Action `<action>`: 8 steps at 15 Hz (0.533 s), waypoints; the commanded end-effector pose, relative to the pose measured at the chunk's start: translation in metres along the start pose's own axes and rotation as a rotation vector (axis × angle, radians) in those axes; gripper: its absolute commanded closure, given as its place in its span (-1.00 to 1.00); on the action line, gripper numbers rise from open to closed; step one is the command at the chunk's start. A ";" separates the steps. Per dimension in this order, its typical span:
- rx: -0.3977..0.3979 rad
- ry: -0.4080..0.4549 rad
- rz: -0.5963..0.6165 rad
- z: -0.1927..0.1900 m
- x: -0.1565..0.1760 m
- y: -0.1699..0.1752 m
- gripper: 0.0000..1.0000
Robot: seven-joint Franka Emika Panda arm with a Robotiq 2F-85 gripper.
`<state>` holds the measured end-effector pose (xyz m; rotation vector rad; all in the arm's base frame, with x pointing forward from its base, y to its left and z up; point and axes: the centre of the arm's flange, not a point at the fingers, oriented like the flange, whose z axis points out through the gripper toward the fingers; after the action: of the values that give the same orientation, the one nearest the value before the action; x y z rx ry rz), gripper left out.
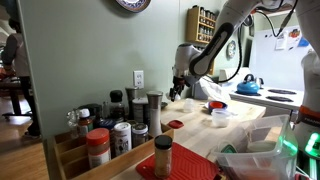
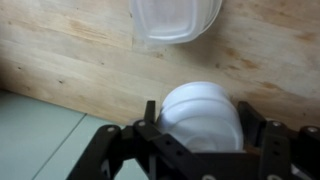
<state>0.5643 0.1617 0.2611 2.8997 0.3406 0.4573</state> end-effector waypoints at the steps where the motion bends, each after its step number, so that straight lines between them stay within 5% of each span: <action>1: 0.052 -0.036 -0.073 -0.041 -0.030 0.029 -0.11; 8: 0.156 -0.067 -0.300 -0.086 -0.089 0.056 -0.11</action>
<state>0.5046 0.1207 0.3043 2.9264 0.6805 0.3330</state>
